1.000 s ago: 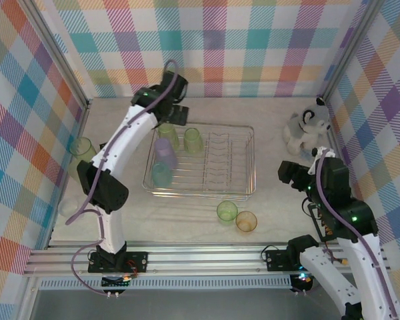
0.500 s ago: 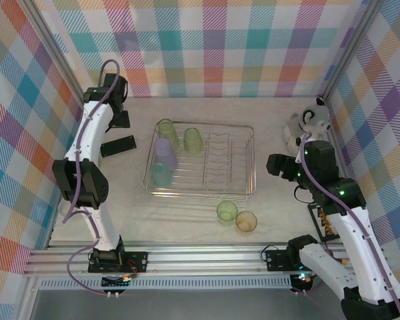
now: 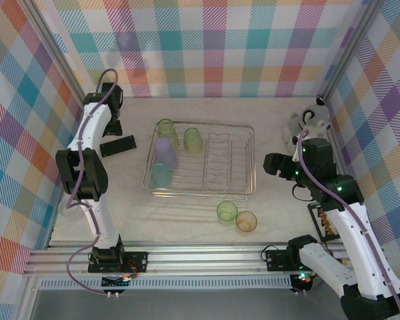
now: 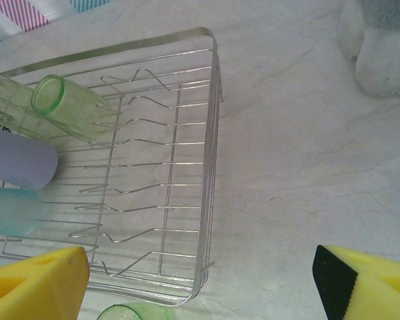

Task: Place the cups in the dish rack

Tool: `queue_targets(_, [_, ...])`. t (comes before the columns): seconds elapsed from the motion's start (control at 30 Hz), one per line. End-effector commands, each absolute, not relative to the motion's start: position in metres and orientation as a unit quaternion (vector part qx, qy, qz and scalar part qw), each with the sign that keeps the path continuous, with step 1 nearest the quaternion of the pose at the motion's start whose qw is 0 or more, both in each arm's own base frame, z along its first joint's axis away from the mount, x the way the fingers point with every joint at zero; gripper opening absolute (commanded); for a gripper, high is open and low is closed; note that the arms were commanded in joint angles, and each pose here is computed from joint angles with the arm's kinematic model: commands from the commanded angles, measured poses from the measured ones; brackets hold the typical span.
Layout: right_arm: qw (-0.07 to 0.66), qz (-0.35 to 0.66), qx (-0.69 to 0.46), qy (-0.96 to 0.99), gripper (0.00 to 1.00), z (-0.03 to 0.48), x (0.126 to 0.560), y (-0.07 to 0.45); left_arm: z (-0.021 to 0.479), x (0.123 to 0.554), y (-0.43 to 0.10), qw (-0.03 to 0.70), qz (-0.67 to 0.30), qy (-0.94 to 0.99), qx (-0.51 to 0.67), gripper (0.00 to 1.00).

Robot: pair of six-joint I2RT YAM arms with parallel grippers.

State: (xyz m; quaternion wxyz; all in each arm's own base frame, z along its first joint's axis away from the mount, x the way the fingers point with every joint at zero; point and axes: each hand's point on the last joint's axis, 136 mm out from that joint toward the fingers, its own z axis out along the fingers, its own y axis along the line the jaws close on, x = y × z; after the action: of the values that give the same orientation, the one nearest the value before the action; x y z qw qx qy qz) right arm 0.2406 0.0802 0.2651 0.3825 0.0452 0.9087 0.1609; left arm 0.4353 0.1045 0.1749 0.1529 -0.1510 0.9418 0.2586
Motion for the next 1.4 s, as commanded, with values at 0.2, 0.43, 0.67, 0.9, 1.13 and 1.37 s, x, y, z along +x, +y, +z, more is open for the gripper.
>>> queue_targets(0.2, [0.373, 0.183, 0.039, 0.909, 0.88, 0.270, 0.252, 0.091, 0.160, 0.418, 0.141, 0.142, 0.226, 0.938, -0.221, 0.83])
queue_targets(0.43, [0.363, 0.188, 0.039, 0.912, 0.87, 0.263, 0.257, 0.096, 0.147, 0.411, 0.148, 0.135, 0.208, 0.940, -0.234, 0.75])
queue_targets(0.67, [0.361, 0.188, 0.038, 0.913, 0.87, 0.261, 0.259, 0.097, 0.132, 0.408, 0.153, 0.113, 0.216, 0.939, -0.243, 0.67])
queue_targets(0.9, [0.358, 0.190, 0.037, 0.914, 0.87, 0.259, 0.259, 0.098, 0.125, 0.409, 0.156, 0.110, 0.221, 0.937, -0.246, 0.52])
queue_targets(1.13, [0.357, 0.187, 0.040, 0.914, 0.87, 0.256, 0.257, 0.096, 0.125, 0.411, 0.158, 0.124, 0.222, 0.932, -0.256, 0.47])
queue_targets(1.37, [0.365, 0.185, 0.043, 0.912, 0.86, 0.257, 0.255, 0.093, 0.131, 0.412, 0.160, 0.137, 0.227, 0.929, -0.259, 0.40])
